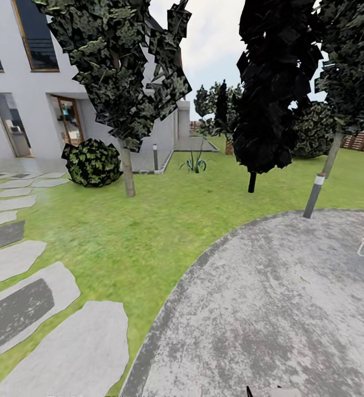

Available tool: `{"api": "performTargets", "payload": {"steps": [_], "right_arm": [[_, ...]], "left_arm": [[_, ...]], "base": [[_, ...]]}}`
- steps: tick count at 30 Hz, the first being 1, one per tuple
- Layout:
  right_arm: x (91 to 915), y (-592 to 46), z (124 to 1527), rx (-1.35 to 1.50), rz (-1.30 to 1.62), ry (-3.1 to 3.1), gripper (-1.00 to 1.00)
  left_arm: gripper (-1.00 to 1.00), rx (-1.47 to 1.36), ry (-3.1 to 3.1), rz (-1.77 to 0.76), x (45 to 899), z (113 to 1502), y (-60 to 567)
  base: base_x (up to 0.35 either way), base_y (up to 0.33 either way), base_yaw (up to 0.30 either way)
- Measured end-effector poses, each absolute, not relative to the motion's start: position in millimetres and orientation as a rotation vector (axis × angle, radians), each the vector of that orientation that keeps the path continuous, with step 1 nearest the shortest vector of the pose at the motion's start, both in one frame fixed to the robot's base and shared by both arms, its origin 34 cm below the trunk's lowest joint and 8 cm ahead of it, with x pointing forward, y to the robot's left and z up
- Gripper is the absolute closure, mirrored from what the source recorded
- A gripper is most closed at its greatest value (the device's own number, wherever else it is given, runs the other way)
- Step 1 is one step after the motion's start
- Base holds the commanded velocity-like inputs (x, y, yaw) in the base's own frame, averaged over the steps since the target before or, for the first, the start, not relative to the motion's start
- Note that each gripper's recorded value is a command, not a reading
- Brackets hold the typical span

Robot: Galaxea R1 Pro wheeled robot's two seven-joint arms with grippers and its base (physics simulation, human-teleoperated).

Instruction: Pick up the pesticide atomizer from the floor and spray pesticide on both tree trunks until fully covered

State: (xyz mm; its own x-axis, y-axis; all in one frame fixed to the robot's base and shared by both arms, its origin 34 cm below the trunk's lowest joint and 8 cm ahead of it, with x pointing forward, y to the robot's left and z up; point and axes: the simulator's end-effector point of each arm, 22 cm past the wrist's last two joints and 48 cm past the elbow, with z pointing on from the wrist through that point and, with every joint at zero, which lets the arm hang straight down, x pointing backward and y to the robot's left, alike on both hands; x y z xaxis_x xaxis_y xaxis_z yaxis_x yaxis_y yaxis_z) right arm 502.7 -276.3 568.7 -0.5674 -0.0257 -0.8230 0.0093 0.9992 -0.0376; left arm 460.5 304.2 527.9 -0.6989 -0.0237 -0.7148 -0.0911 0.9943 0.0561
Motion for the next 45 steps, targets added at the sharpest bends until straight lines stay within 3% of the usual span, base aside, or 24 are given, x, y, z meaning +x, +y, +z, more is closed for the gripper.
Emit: {"api": "performTargets", "payload": {"steps": [45], "right_arm": [[493,-274,483,-0.016,-0.043,2.184,-1.0]], "left_arm": [[-1.0,-0.09,2.355,0.112,450,442,305]], "base": [[0.0,0.0,0.278]]}}
